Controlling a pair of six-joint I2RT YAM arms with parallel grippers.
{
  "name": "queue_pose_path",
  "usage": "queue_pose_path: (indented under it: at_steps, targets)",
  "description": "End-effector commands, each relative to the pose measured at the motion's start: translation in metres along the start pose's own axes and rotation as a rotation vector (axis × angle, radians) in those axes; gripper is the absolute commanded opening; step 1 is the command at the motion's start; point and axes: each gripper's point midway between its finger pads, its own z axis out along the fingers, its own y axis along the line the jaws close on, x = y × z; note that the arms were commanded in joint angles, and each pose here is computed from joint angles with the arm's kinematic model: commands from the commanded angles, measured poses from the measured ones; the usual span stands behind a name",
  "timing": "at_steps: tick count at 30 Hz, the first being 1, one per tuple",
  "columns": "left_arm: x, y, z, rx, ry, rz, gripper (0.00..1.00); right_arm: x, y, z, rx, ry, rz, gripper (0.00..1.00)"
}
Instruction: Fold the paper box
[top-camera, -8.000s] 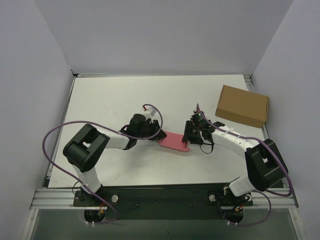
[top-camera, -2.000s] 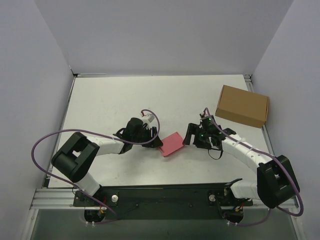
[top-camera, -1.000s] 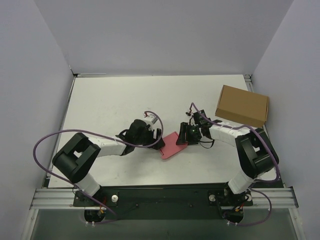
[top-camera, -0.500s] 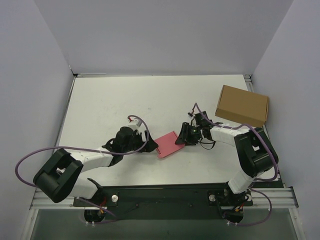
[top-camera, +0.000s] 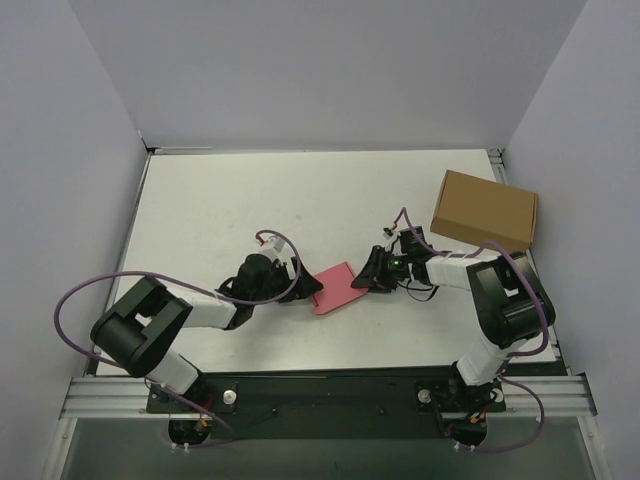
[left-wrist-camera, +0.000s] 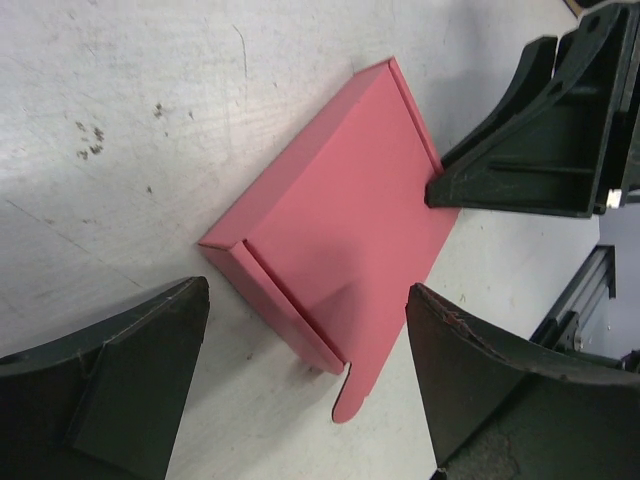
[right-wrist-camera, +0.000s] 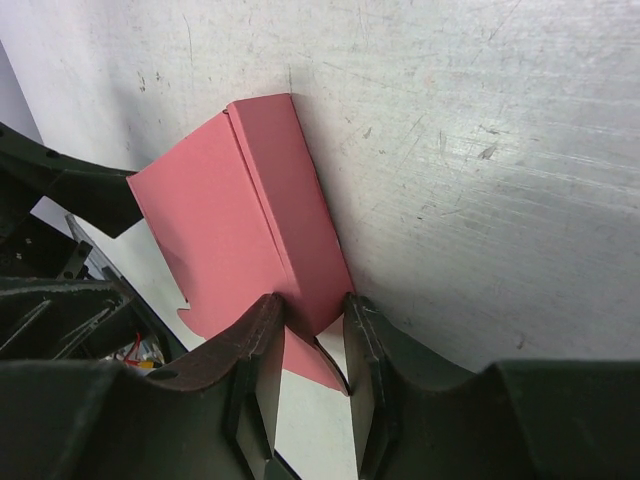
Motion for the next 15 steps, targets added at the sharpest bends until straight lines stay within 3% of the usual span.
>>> queue_pose_path:
  at_steps: [1,5,15]
  targets:
    - [-0.014,0.023,0.009,-0.106,-0.083,-0.032,0.90,0.053,-0.068,0.000,0.257,0.126,0.088,0.20]
    - [-0.014,0.036,0.013,-0.155,-0.110,-0.042,0.90,0.051,-0.066,-0.001,0.255,0.123,0.086,0.21]
    - [0.007,0.020,0.032,-0.016,-0.049,-0.081,0.78,0.050,-0.066,0.000,0.258,0.127,0.084,0.20]
